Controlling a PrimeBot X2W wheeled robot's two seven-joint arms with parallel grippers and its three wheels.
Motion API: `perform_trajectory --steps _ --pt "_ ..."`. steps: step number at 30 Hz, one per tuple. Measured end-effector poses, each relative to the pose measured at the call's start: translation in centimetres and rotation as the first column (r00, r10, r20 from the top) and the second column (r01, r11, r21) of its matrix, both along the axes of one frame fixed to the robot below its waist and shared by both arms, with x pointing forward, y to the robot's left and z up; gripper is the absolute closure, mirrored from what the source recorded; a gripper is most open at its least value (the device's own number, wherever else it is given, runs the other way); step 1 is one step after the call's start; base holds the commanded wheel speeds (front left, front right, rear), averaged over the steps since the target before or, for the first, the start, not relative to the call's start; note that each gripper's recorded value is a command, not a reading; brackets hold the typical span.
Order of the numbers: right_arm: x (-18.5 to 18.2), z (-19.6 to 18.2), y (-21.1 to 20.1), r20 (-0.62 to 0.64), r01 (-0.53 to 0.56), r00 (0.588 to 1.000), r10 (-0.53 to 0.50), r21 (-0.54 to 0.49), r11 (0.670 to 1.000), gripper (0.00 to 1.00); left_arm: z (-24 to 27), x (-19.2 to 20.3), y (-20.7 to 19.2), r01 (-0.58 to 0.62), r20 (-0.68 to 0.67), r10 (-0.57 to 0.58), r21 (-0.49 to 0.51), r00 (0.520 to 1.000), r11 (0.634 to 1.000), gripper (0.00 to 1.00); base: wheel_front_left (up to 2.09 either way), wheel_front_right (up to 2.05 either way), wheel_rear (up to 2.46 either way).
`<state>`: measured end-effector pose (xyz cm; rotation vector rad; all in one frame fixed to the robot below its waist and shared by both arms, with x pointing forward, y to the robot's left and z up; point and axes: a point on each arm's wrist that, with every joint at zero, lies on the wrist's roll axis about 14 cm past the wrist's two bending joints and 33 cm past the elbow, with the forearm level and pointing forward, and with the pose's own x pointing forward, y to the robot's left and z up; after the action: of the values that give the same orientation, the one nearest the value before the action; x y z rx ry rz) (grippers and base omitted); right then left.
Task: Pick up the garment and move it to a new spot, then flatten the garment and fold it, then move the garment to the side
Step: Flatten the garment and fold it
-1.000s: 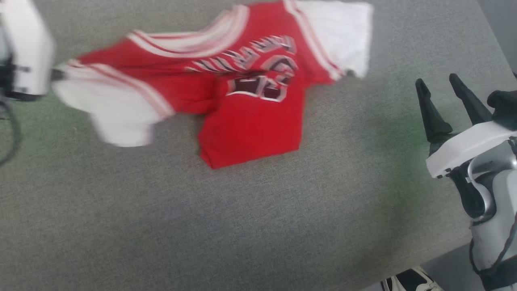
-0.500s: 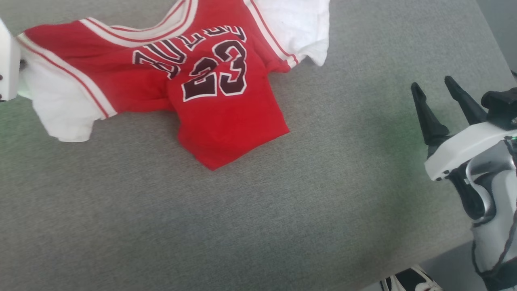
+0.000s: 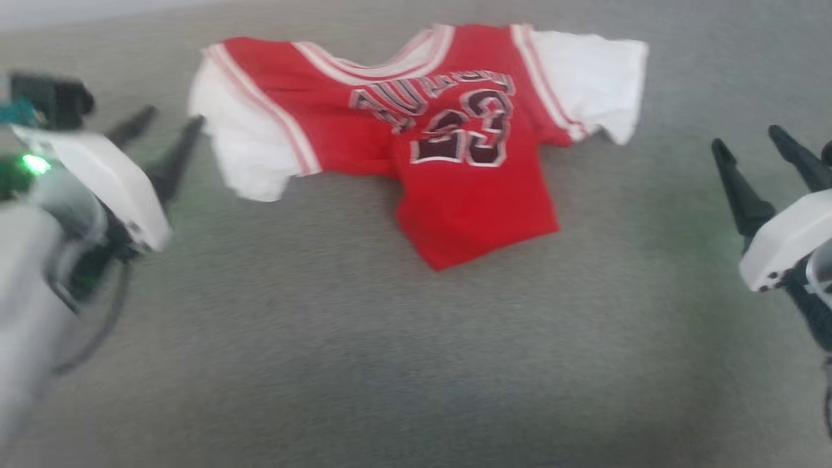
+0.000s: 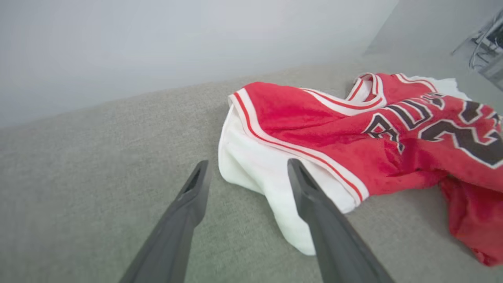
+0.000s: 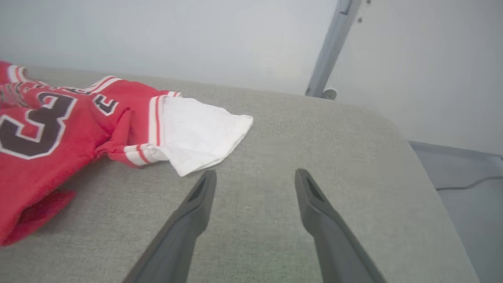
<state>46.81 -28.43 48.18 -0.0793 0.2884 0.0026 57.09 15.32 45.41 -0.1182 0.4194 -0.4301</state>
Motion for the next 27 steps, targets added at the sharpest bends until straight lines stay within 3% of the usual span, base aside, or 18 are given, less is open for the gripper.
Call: perform_trajectory --steps 6,14,22,27 --pt "4.2 1.5 3.3 -0.042 -0.140 0.989 0.138 -0.042 0.989 0.00 0.0 -5.5 3.3 -0.166 0.141 0.179 -0.097 0.974 0.981 0.00 0.00 0.00 0.00" --pt "10.1 1.5 7.2 -0.217 -0.327 0.931 0.294 -0.136 0.935 0.00 1.0 -10.8 5.5 -0.317 0.252 0.329 -0.088 0.910 0.944 0.00 0.00 0.00 0.00" --pt "14.3 -2.6 8.1 -0.460 -0.401 0.836 0.298 -0.142 0.905 0.00 1.3 -13.7 6.6 -0.423 0.320 0.429 -0.093 0.844 0.901 0.00 0.00 0.00 0.00" --pt "16.0 -5.7 8.3 -0.563 -0.432 0.774 0.291 -0.134 0.892 0.00 0.3 -14.4 7.7 -0.458 0.318 0.455 -0.068 0.832 0.886 0.00 0.00 0.00 0.00"
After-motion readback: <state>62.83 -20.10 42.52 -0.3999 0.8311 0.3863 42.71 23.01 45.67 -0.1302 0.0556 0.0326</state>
